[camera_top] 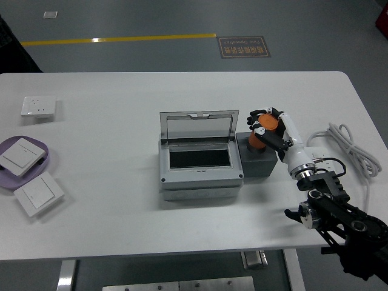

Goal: Pick up the cylinder from the cube,place it in the box,flap close box

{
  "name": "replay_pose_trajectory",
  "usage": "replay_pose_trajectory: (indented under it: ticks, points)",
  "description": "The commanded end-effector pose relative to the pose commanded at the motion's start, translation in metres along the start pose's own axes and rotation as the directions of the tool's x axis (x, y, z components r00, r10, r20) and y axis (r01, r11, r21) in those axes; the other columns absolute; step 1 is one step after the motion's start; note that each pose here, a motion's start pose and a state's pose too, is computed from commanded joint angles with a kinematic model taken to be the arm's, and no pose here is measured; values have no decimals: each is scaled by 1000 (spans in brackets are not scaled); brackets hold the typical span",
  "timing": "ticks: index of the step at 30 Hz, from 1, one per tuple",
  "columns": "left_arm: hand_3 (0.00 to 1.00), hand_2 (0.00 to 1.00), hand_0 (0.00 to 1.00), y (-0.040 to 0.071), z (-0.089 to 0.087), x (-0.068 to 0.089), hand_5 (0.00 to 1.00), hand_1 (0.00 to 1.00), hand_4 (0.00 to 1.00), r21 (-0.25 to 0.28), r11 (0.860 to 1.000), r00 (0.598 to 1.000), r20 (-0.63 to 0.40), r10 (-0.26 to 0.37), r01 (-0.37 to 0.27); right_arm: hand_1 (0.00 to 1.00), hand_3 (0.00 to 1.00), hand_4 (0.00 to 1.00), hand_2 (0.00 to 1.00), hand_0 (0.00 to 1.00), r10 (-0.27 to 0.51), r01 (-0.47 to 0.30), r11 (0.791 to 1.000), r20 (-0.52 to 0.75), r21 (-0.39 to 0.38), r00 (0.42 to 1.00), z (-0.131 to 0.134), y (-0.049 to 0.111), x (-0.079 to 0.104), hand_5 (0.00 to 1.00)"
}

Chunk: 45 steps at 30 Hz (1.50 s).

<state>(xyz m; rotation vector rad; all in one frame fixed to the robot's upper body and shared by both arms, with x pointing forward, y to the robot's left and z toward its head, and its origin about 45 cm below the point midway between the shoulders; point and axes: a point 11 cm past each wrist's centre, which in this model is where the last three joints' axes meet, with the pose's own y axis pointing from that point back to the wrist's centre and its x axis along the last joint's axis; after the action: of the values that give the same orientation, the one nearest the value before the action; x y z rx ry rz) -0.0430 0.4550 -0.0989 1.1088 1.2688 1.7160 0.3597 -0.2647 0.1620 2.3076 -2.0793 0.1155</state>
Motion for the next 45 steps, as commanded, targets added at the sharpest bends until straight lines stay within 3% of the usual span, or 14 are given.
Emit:
replay_pose_trajectory:
  ticks: [6,7,12,13,18,19,24,25,28,30,31,37,41,45]
  points:
    - [638,618,614,0,-1,0,167,625,704,2,1000,1000,-1,0,0,488,364,2,431,520,2,-2,998,-5,58,1000,-26,3,-3,2]
    - [640,618,614,0,-1,0,168,625,704,2,1000,1000,-1,0,0,467,321,2,414,509,-6,7,998,-7,64,1000,-30,4,-6,2]
    - [640,618,614,0,-2,0,168,625,704,3,1000,1000,-1,0,0,467,321,2,414,509,-98,101,990,-26,104,995,-52,10,-35,2]
    - [640,619,614,0,-2,0,168,625,704,3,1000,1000,0,0,0,356,277,2,360,391,-133,136,984,-31,112,991,-57,12,-46,2]
    - [640,619,614,0,-1,1,168,625,704,1,1000,1000,2,2,-2,356,277,2,360,391,-284,292,945,-72,147,956,-80,18,-91,2]
    - [639,619,614,0,0,1,168,625,705,1,1000,1000,2,2,-2,253,230,2,304,198,-304,313,938,-86,147,949,-81,19,-98,2]
    - [639,619,614,0,0,2,168,625,705,1,1000,1000,5,4,-4,253,230,2,304,198,-374,401,908,-193,124,907,-84,16,-122,2]
    - [640,619,614,0,0,3,167,624,704,1,1000,1000,5,5,-5,212,209,2,277,136,-381,411,904,-210,120,900,-85,15,-125,2]
    - [640,619,614,0,-1,4,167,624,704,3,1000,1000,6,6,-6,212,209,2,277,136,-416,454,887,-284,82,864,-83,11,-136,2]
    - [640,619,614,1,0,4,167,624,704,3,1000,1000,7,7,-7,212,209,2,277,136,-444,488,872,-349,45,825,-81,8,-143,2]
    - [640,619,614,1,0,4,167,625,705,2,1000,1000,7,7,-7,156,182,2,232,58,-455,502,864,-384,25,803,-79,7,-146,2]
    - [639,619,615,0,1,3,170,624,706,0,1000,1000,8,5,-5,137,174,2,215,35,-509,534,833,-582,-146,634,-58,1,-156,2]
    - [639,619,615,0,1,2,170,624,706,0,1000,1000,9,4,-4,137,174,2,215,35,-510,504,829,-698,-243,502,-47,-1,-152,2]
    - [642,620,614,0,1,2,170,626,706,0,1000,1000,9,4,-4,146,186,2,217,49,-484,460,838,-789,-293,379,-43,-3,-147,2]
